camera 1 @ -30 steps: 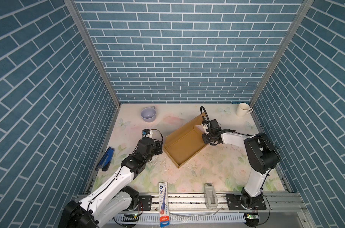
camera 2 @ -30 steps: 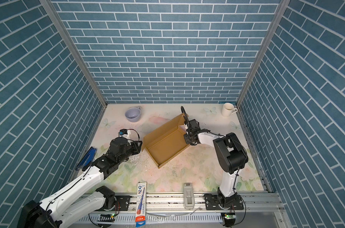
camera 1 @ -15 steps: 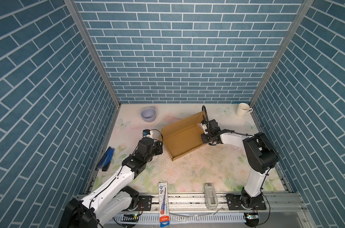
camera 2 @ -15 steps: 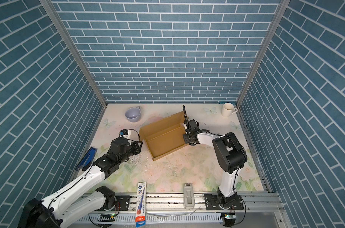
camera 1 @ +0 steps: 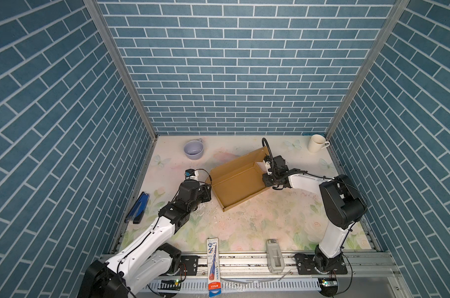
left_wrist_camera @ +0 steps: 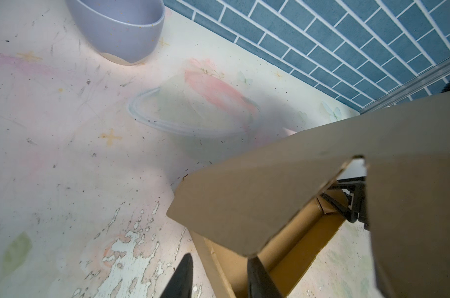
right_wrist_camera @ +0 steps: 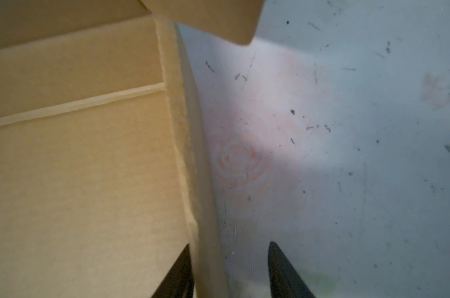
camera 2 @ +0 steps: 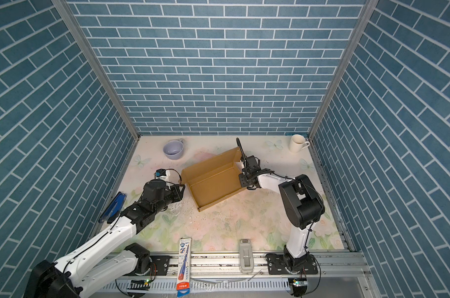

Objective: Assemble paper box
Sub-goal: Rotate the paper box at the center of the table.

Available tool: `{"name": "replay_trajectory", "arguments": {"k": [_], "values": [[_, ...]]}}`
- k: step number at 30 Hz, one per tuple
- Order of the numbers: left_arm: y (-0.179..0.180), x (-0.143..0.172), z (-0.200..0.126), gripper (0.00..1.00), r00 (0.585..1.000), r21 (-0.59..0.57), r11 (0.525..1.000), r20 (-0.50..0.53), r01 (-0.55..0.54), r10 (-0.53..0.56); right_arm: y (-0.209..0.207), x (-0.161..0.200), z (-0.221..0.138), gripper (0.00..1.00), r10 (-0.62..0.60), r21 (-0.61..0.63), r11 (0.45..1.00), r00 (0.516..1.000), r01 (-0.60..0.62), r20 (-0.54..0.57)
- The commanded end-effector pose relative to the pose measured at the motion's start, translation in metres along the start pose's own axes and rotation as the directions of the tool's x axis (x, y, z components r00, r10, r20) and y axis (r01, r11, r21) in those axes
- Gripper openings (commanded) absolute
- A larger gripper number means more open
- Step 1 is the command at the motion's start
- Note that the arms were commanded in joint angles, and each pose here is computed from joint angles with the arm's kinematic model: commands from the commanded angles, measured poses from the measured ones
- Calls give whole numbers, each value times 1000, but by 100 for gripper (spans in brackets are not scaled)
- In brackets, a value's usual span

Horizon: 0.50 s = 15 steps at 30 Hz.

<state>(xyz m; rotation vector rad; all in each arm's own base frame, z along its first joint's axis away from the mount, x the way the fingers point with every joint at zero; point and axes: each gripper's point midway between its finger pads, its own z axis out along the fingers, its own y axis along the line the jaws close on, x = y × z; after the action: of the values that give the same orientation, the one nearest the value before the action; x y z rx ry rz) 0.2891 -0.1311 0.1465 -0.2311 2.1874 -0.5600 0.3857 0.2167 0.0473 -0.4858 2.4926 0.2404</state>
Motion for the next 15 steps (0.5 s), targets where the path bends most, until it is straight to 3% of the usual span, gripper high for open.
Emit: {"name": "replay_trajectory", "arguments": {"k": [1, 10, 15], "values": [[-6, -14, -6, 37, 1000, 12, 1000, 14, -28, 28, 4, 6, -20, 50, 24, -11, 1000, 1000, -24, 1], [-18, -37, -23, 43, 995, 51, 994, 15, -98, 97, 5, 4, -63, 57, 6, -30, 1000, 997, -4, 76], [-29, -41, -37, 46, 981, 90, 978, -23, -190, 192, 7, -2, -100, 61, -51, -46, 997, 989, 58, 142]]}}
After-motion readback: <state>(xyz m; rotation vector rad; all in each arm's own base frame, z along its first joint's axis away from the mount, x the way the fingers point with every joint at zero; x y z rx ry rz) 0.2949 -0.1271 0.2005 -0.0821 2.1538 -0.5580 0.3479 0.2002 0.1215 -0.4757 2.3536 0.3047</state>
